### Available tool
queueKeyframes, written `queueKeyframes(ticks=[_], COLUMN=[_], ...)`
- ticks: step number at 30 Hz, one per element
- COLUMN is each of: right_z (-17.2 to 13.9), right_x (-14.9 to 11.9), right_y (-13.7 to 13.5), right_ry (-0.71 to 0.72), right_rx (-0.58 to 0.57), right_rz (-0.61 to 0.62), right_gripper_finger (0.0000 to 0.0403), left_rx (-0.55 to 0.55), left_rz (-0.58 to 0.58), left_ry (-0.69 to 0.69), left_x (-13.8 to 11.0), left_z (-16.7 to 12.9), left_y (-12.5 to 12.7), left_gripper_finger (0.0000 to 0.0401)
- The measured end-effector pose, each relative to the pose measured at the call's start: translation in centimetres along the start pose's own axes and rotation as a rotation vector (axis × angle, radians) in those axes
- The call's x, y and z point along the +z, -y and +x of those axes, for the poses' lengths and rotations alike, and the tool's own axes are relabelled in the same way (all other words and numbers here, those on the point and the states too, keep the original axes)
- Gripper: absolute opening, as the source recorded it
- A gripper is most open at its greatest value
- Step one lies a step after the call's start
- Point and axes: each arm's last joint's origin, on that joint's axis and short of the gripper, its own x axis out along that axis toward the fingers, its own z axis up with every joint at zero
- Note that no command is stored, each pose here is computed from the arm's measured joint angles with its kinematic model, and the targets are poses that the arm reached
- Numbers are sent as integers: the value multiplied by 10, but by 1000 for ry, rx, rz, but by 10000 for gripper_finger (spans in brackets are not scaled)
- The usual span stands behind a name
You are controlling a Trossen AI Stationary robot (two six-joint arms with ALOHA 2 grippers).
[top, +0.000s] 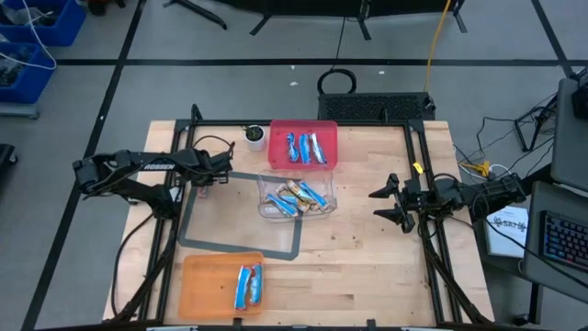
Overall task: Pick and place Granola Bars by type
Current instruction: Put the red granola bar into the orange bin
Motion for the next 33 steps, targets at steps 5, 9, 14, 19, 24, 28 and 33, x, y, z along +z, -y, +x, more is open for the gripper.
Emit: queueKeyframes(ticks=[5,9,14,19,24,28,33], right_z=[0,0,0,0,0,0,0], right_x=[0,0,0,0,0,0,0], right_y=[0,0,0,0,0,0,0], right_ry=[0,0,0,0,0,0,0], right_rx=[0,0,0,0,0,0,0], right_rz=[0,0,0,0,0,0,0], right_gripper_finger=[267,267,267,267,267,267,267], left_rx=[3,-5,-21,-4,-22,-31,-68], left_rz=[12,35,58,88,137,175,238], left_ry=[-3,-6,-4,39,95,120,133], left_x=[0,2,8,19,32,36,34], left_z=[0,-4,-17,-43,-84,-125,-172], left_y=[0,1,7,13,21,21,17], left_gripper_finger=[9,7,6,5,5,5,5])
